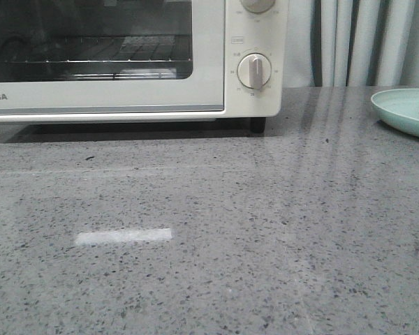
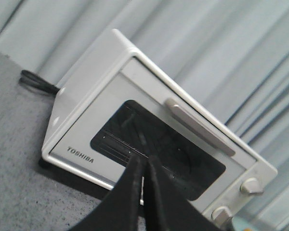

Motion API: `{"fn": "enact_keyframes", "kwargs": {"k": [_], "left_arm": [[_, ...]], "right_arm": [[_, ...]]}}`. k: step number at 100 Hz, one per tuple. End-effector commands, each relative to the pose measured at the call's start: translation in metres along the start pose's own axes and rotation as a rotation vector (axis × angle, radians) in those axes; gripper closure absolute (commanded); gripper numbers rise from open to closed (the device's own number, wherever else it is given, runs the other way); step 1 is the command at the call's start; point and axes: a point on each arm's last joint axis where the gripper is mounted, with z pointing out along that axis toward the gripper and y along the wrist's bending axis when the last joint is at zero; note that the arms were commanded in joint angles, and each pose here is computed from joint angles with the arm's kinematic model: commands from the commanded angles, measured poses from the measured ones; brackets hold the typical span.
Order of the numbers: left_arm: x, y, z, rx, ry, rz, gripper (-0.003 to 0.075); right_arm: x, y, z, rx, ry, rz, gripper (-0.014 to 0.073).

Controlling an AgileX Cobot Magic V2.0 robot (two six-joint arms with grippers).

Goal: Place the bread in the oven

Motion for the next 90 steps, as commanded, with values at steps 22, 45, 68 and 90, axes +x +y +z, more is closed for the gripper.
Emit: {"fn": "enact_keyframes", "kwargs": {"k": [22,45,68,90], "left_arm": [[-0.067,-0.043,0.075,0.066,0.178,0.406,0.0741],[-0.08,-0.074,0.131,0.204,0.23,0.533,0.0741],[-0.072,-0.084,0.182,0.208,0.285,0.521,0.0741],[-0.05,-0.076,0.216,0.188,0.381,0.511,0.0741]], "right_arm": [[-0.053,0.012,0.053,-0.016,0.081,-0.244,0.0653],[-0.06,0.021,0.061,-0.088,0.06,-0.239,0.0653],[-0.055,0.022,0.06,-0.102,0.111,-0.24,0.0653],[-0.052,0.022,0.06,-0.104,0.139,-0.241,0.0653]]}}
